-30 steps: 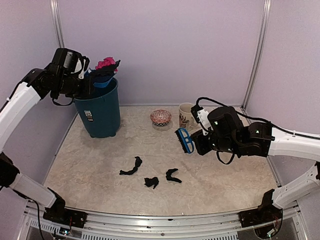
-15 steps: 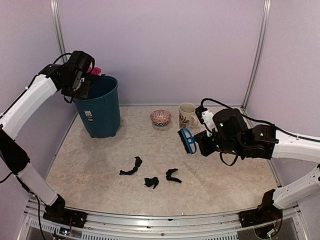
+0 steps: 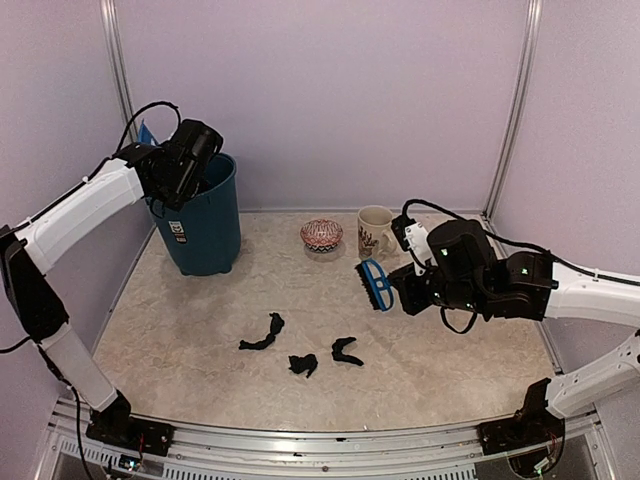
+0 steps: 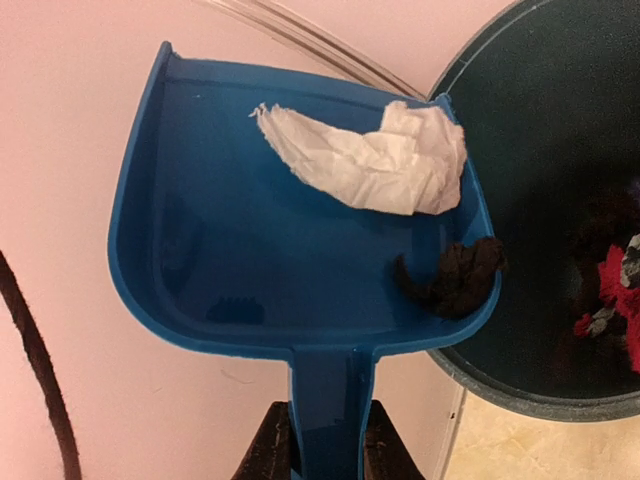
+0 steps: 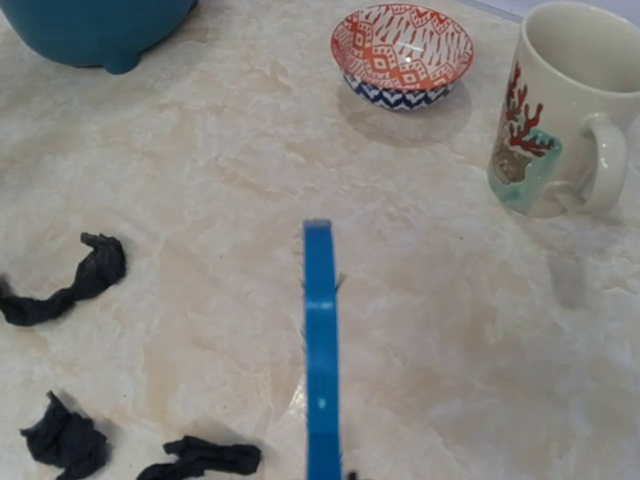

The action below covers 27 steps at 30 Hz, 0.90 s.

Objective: Sweep away the paper scraps from the table
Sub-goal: Dump the paper scraps in the dustpan into the trash bin.

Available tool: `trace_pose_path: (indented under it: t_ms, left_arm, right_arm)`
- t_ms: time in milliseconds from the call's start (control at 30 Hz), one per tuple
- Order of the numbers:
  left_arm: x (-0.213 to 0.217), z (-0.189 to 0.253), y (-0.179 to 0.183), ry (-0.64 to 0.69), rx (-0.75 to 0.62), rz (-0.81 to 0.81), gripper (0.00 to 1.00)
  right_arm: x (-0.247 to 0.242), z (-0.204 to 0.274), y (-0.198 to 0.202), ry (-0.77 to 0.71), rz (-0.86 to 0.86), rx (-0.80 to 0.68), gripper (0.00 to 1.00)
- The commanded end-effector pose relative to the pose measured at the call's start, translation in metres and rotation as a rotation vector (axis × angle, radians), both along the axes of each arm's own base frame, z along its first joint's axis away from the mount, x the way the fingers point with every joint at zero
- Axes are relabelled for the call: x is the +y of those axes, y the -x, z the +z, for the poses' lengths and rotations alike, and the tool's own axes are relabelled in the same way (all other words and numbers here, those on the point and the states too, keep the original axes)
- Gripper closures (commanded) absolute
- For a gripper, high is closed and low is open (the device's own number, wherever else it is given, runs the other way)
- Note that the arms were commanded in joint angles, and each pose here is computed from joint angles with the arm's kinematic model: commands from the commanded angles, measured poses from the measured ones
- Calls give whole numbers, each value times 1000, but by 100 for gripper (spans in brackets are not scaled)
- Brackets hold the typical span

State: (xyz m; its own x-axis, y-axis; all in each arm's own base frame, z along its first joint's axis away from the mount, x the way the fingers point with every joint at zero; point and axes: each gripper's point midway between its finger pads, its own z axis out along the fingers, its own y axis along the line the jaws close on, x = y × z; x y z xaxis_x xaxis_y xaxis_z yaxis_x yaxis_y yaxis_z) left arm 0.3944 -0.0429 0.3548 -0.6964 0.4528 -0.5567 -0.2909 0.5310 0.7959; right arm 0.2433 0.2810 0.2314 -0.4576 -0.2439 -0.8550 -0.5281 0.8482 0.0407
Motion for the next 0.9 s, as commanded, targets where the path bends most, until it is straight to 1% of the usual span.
trace_pose_path:
  t_ms: [0,100,133,167,267,667,800,867]
  left_arm:
    - [2,18,0,-195,13,42,100]
    - [-1,29,0,-234,6,23,100]
    - [-2,35,-1,-228,-27,22,100]
    - [-2,40,0,-243,-32,23,100]
    - [0,44,3,-299,-2,17,100]
    - [3,55,5,-321,9,-7,100]
    - [6,54,5,-356,42,1,100]
    - [5,58,6,-353,24,-2,100]
  right_arm:
    - [-2,9,-2,-48,-10,-14,100]
    - [0,8,-2,-49,-5,-13,100]
    - [0,7,-2,-48,-2,-12,100]
    - [1,8,-3,-51,0,-12,100]
    - [1,8,-2,-53,3,-11,100]
    - [-3,10,4,-89,5,-6,100]
    - [-5,9,5,-98,4,-1,100]
    - [-4,9,7,-110,15,3,100]
